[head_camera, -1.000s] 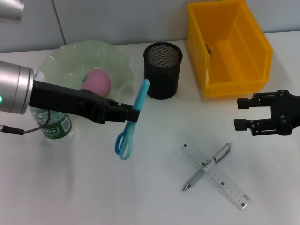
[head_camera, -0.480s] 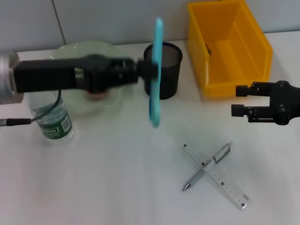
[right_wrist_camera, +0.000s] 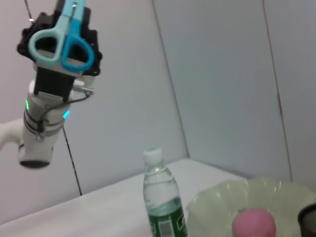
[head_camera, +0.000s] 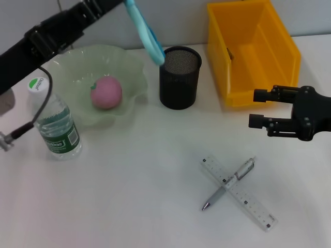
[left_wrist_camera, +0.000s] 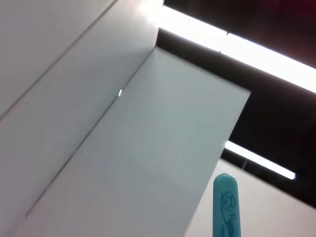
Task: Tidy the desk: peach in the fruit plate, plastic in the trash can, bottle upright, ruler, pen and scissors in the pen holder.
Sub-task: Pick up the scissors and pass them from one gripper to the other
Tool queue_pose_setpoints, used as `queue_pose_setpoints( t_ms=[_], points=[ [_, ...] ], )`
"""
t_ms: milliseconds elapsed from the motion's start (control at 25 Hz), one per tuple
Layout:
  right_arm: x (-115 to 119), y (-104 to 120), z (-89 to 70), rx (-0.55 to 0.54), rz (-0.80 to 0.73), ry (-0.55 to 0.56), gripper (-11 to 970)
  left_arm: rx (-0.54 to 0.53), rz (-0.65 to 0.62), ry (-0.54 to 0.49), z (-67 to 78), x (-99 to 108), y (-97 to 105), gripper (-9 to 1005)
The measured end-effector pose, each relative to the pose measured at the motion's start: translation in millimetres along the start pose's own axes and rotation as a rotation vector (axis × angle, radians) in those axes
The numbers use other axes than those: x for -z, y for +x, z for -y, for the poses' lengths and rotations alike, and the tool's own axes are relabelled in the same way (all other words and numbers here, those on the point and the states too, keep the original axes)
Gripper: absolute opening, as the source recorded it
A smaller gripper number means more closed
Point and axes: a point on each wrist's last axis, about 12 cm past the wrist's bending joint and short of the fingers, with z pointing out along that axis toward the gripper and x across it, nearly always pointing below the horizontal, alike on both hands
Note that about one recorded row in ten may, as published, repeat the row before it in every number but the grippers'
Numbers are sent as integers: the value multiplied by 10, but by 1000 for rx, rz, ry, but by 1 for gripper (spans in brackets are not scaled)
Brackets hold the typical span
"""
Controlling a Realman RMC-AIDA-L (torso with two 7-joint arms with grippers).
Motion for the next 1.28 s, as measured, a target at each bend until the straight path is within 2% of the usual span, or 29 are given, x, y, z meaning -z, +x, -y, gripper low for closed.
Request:
queue_pose_setpoints(
  t_ms=[240, 520, 560, 840, 880, 1280],
  points=[
    [-24, 72, -98, 100, 90, 26, 724, -27, 110, -20, -76, -85, 243, 227],
    [-60, 189, -255, 288, 260, 118, 724, -56, 155, -52, -120, -214, 367, 227],
    [-72, 215, -272, 316, 290, 137, 724, -42, 176, -76, -157, -276, 396, 227],
    [-231, 346, -359, 464, 424, 233, 724, -10, 207, -102, -191, -326, 418, 227],
    [-255, 349, -374, 486, 445, 242, 724, 30, 258, -123, -205, -382, 468, 227],
    [-509, 303, -455, 588, 587, 280, 724, 127, 335, -193, -242, -465, 601, 228]
  ],
)
